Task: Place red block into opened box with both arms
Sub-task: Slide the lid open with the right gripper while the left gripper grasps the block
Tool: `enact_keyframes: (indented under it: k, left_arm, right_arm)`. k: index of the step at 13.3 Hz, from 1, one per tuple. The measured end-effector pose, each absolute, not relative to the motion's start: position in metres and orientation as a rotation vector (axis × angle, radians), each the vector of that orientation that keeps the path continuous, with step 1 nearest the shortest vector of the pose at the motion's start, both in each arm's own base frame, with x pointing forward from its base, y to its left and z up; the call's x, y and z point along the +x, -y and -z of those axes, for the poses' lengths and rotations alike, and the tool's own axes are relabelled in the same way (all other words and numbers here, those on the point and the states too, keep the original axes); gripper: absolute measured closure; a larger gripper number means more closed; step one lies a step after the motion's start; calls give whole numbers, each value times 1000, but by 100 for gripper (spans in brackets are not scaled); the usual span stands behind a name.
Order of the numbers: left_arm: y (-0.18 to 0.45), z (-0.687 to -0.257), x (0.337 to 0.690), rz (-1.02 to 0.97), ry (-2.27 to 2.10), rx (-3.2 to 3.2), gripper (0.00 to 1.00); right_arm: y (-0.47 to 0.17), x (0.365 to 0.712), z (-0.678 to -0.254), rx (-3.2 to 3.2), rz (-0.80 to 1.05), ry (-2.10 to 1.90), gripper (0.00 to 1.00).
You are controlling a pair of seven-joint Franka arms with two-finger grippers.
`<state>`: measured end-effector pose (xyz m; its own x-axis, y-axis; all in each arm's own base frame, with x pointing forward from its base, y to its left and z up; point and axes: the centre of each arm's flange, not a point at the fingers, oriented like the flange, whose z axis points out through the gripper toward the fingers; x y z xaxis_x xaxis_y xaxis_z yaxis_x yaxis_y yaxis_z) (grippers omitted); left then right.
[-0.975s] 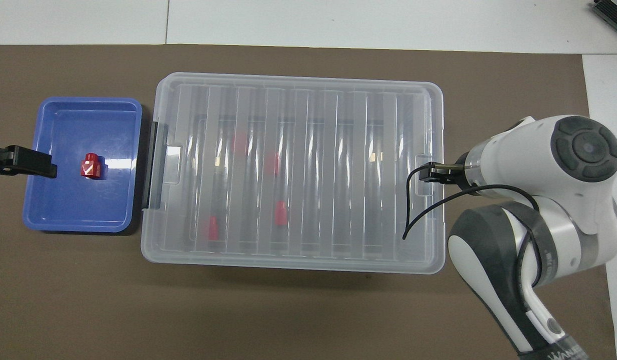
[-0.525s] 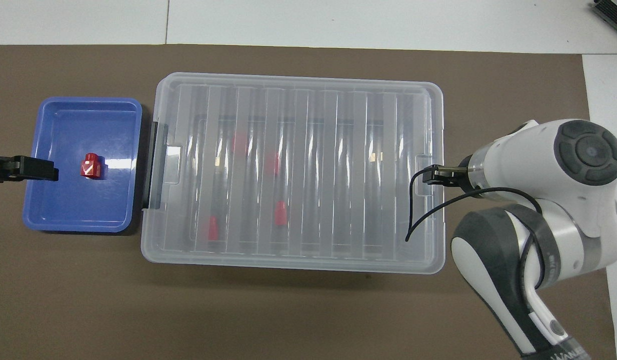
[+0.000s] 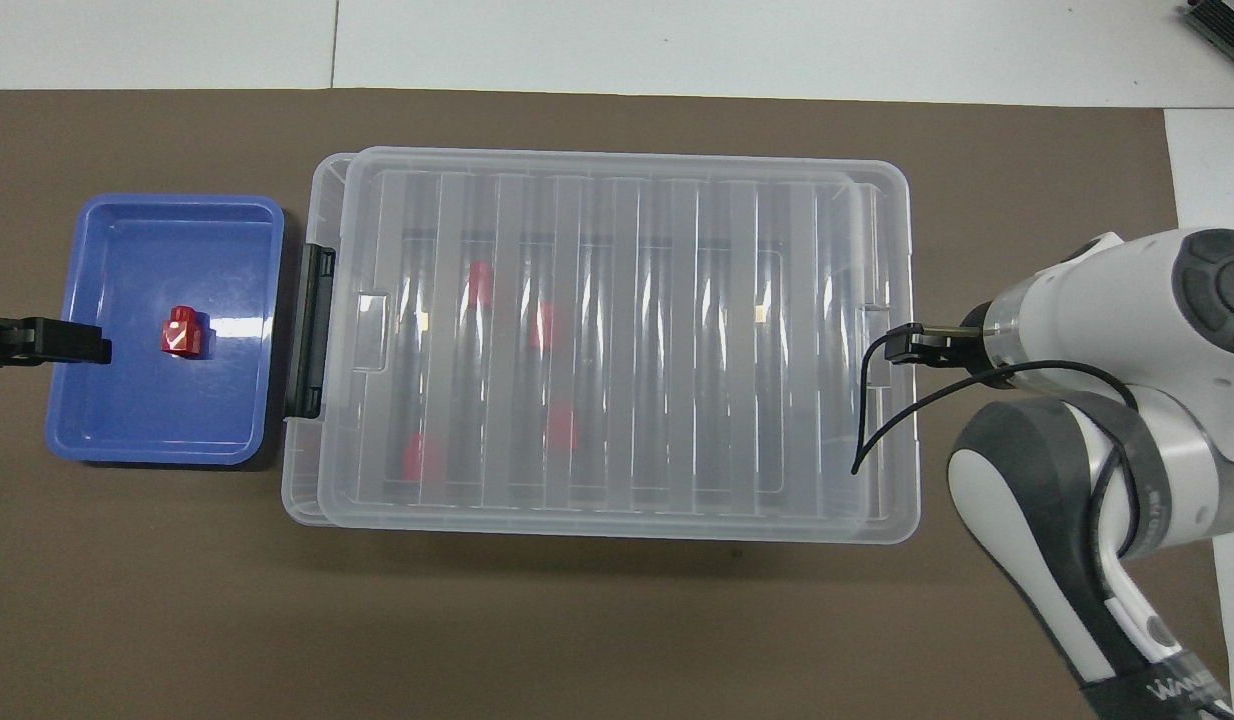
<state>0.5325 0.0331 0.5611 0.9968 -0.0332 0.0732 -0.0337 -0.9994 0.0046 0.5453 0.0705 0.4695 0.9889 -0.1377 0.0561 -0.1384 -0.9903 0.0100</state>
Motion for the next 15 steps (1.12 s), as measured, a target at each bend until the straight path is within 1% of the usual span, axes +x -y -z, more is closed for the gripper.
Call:
enact_keyframes:
  k: [2,4,7,11,15]
  left_arm:
    - [-35,-548,535,-150,61,3135,0]
    - [-51,-524,539,-183,101,3138,0]
    - [-79,-485,551,-203,114,3141,0]
    - [-75,-440,573,-224,138,3135,0]
    - [-76,-398,573,-264,134,3135,0]
  right_arm:
    - [-45,548,-469,3118,-85,194,18]
    - [-20,549,-469,3116,-82,162,18]
    - [-2,550,-469,3116,-80,135,18]
    - [25,549,-469,3114,-78,80,17]
    - [61,546,-469,3111,-76,52,17]
